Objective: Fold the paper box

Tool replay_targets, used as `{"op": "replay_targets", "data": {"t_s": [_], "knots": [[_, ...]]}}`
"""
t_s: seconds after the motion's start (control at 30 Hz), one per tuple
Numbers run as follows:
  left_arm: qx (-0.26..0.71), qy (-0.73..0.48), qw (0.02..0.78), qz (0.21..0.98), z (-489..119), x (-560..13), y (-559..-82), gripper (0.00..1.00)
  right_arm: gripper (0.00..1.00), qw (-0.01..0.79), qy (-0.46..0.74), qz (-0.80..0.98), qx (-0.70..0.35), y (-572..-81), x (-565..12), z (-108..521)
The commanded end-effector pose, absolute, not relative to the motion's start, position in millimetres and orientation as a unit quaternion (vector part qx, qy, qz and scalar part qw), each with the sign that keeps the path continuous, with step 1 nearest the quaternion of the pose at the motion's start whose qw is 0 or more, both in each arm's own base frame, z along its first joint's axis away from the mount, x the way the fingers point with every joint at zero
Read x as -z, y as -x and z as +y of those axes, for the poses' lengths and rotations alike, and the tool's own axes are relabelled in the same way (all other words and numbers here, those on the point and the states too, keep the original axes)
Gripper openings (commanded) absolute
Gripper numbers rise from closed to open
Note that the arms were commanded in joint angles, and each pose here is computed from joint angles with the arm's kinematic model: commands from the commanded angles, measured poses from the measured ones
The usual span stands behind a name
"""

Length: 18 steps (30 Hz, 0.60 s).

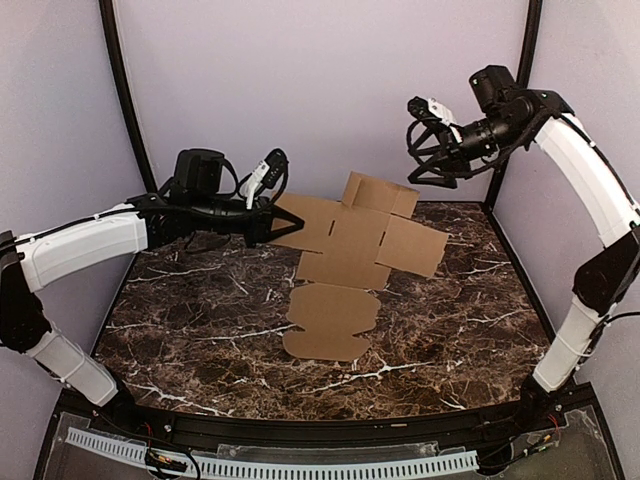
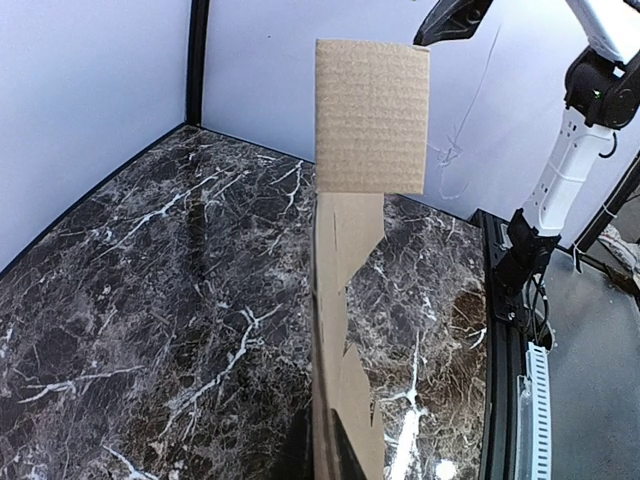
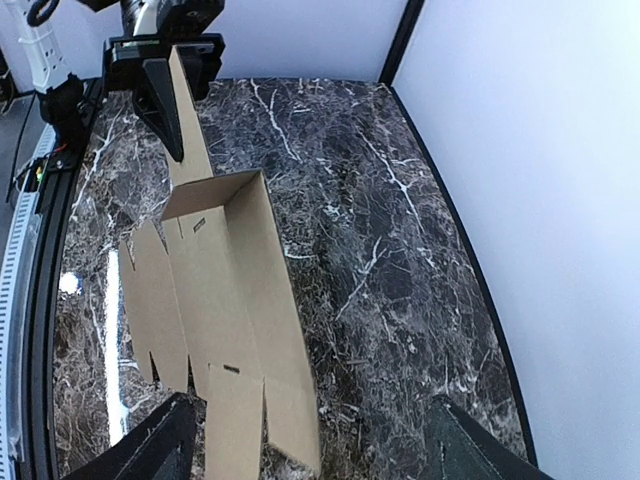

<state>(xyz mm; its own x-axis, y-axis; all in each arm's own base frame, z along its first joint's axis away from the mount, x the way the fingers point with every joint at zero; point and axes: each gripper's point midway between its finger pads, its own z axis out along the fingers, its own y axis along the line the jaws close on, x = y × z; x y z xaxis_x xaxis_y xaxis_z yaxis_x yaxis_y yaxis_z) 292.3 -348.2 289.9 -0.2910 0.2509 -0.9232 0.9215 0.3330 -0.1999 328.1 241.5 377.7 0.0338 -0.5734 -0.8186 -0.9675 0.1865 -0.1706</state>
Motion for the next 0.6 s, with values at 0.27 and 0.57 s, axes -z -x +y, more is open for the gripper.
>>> {"op": "replay_targets", "data": {"t_s": [0.27,0.57], "knots": [[0.393,-0.473,0.438,0.656,-351,-328,-282,0.01,0.55,0.322,0.651,0.646,-0.233,-324,-335,282],[0.354,-0.478,0.436,0.675,-354,-319,-302,0.01,0.18,0.312,0.649,0.641,-0.265,-307,-334,284]]}}
